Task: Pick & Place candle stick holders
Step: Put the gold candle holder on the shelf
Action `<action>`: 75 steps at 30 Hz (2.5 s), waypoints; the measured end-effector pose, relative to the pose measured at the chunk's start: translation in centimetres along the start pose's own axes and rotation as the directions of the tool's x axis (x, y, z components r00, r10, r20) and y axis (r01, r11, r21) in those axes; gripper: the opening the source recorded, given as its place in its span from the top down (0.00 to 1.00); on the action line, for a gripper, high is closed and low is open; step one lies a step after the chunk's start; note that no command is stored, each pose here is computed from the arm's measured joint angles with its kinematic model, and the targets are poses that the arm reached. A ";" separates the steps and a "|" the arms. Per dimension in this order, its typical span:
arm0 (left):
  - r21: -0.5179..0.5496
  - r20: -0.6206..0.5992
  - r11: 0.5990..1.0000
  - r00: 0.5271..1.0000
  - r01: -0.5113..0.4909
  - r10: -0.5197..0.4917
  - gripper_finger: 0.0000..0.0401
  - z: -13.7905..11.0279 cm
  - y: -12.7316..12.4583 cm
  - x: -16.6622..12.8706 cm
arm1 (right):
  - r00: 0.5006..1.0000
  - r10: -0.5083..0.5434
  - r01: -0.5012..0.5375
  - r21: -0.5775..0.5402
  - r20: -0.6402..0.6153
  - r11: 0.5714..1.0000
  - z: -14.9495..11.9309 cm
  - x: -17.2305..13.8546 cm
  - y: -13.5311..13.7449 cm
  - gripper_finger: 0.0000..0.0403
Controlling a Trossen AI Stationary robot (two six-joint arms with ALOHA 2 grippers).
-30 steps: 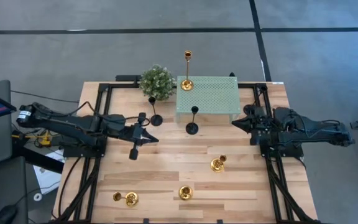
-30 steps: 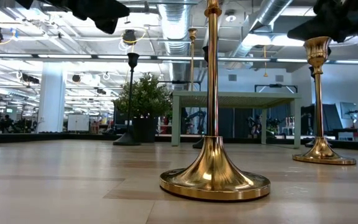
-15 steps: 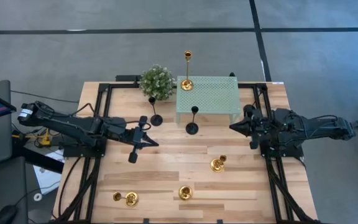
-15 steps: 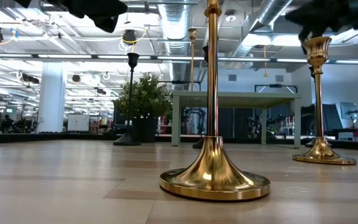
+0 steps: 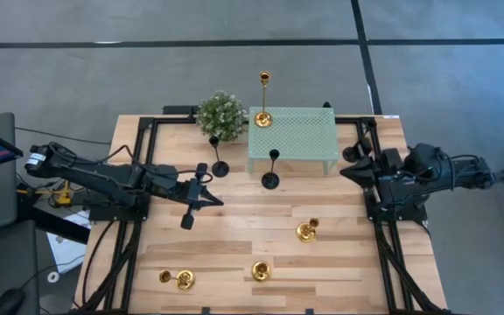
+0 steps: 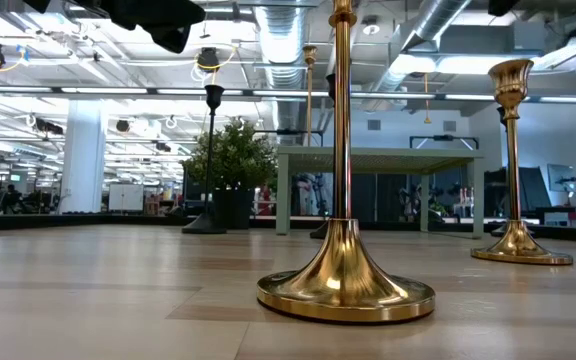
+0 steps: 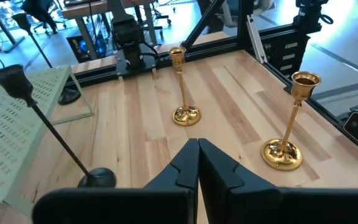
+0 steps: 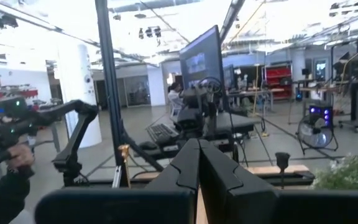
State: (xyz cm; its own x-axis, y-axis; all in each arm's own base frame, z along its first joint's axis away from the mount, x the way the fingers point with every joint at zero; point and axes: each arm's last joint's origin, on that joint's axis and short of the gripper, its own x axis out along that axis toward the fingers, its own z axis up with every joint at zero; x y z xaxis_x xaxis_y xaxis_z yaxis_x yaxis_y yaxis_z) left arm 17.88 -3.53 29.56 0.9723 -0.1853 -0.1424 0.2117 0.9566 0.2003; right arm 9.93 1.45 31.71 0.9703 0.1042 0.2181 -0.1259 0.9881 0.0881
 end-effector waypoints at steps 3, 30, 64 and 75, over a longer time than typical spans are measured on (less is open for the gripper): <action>0.000 -0.003 1.000 1.000 0.001 -0.001 0.98 0.0 0.0 0.1 | 1.000 0.011 -0.011 0.002 -0.023 1.000 -0.2 0.1 0.1 1.00; -0.015 -0.121 0.998 0.991 -0.057 0.055 0.99 -1.6 -0.1 2.6 | 0.931 -0.152 0.135 -0.074 -0.332 0.988 -4.4 3.5 -0.4 1.00; 0.085 -0.154 0.966 0.955 -0.244 0.254 0.99 -6.2 -0.3 2.4 | 0.804 -0.365 0.311 -0.192 -0.469 0.931 -12.0 10.8 -5.8 1.00; 0.188 -0.137 0.953 0.955 -0.236 0.264 0.99 -6.2 -0.3 2.1 | 0.826 -0.346 0.305 -0.165 -0.445 0.938 -12.0 11.2 -5.8 0.98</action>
State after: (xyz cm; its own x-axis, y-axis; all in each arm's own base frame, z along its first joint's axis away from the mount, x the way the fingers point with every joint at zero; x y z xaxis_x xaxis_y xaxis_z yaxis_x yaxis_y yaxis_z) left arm 19.26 -2.82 23.13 0.9707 0.1059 -0.2157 -0.0094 0.9136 0.4066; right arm 24.00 -1.78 21.97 0.9369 -0.2060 -0.2825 0.2115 0.9773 -0.0112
